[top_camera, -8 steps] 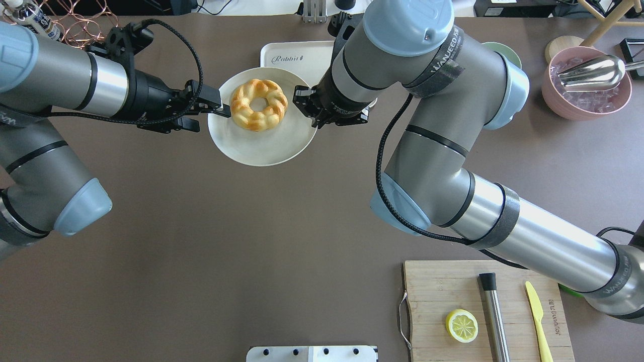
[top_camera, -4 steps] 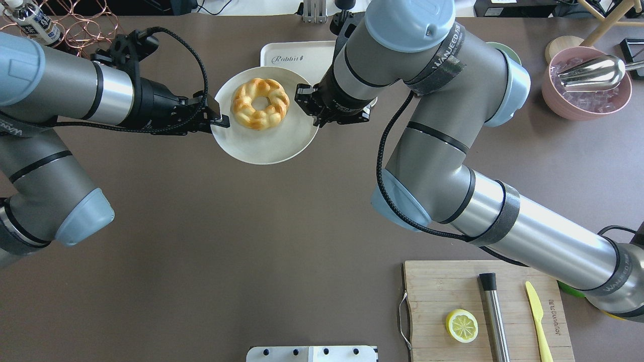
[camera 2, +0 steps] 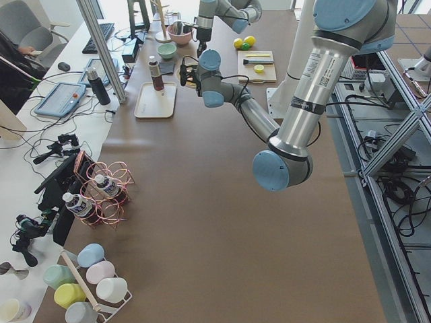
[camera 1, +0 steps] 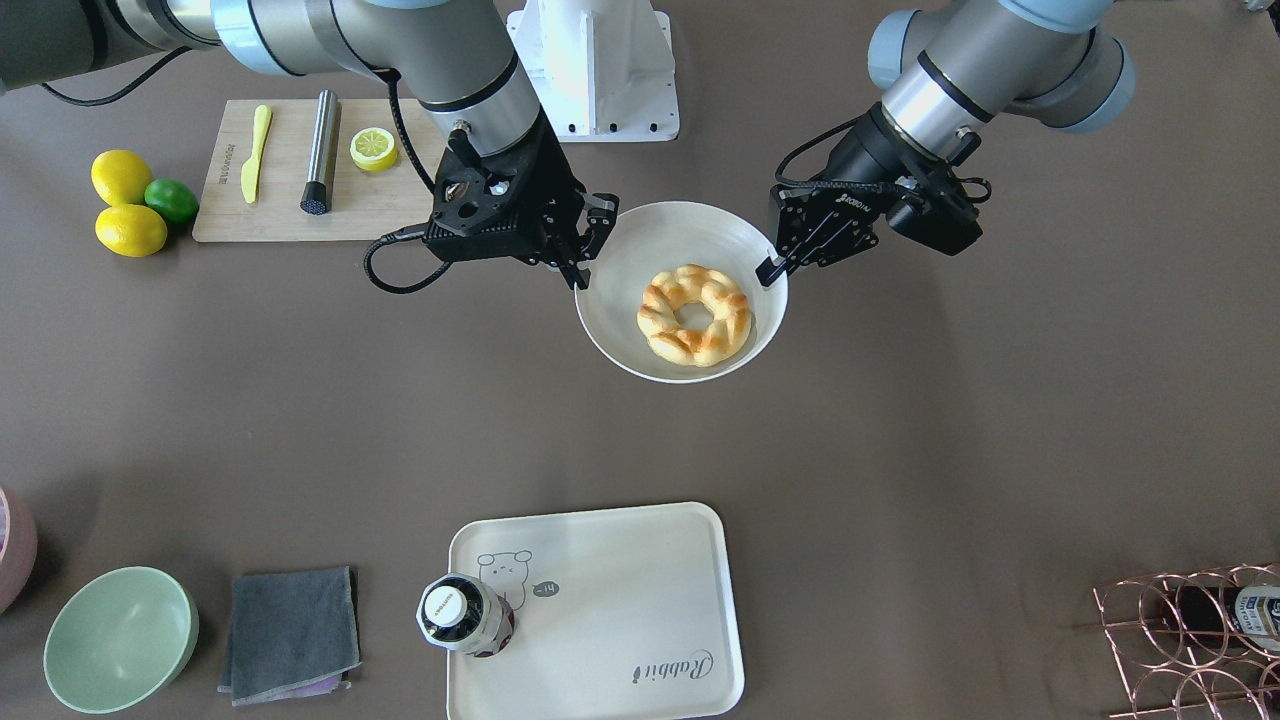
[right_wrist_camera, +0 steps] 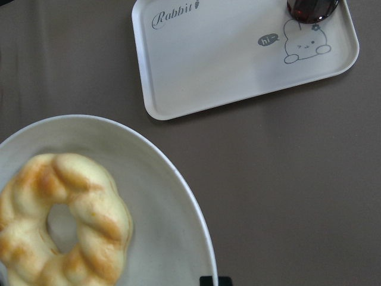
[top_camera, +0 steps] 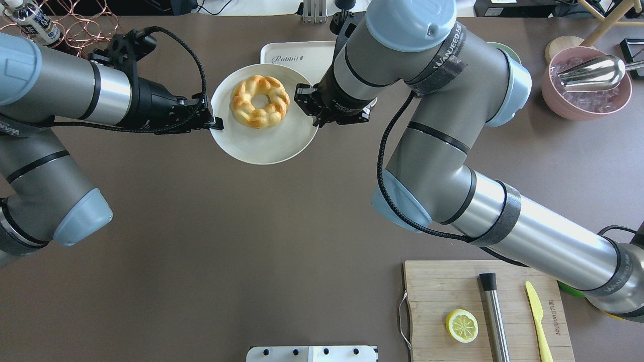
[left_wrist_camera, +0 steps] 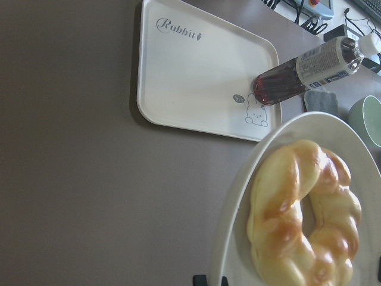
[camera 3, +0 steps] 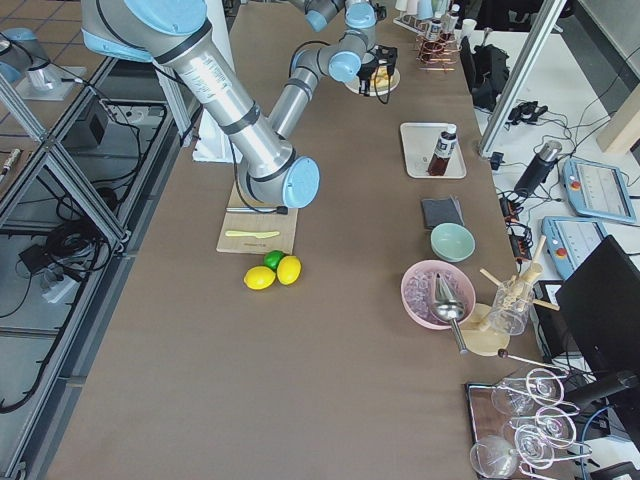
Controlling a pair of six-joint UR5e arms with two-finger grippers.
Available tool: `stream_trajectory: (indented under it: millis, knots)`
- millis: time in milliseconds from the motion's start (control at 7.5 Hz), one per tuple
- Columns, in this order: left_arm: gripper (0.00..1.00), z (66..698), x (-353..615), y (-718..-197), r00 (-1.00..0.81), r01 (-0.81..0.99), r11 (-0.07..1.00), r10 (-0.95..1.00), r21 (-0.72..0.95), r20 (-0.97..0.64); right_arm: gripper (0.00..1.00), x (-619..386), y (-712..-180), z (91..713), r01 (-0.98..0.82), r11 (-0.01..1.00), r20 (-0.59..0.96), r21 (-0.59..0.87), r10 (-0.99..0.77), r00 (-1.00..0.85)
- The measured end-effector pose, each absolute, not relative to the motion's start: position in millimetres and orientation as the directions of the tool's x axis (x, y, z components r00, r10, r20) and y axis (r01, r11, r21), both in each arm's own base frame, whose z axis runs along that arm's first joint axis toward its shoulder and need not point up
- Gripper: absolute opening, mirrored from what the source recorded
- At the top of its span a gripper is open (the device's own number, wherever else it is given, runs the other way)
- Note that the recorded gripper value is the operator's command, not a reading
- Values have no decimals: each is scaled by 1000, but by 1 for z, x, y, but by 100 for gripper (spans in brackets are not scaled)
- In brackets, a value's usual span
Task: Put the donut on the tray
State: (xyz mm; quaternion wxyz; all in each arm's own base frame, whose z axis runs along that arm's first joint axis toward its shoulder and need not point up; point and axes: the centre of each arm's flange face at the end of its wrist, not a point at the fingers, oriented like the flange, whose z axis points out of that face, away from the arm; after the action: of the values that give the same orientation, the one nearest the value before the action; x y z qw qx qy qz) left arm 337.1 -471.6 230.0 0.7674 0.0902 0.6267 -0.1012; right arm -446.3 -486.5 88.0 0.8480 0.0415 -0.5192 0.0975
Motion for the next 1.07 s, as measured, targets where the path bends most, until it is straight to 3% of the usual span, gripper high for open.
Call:
stream_trajectory:
  millis: [133,267,1067]
  knots:
    - [0,229,337,-471,193,268,963,-40,13,-980,0,-446,-486,87,-206,978,890,-38,127,438]
    - [0,229,337,-471,193,268,963,-39,14,-980,97,-446,-485,86,-205,978,891,-43,131,435]
    - [0,220,338,-472,236,239,971,-85,-27,-968,100,-428,-497,84,-214,972,893,-97,180,412]
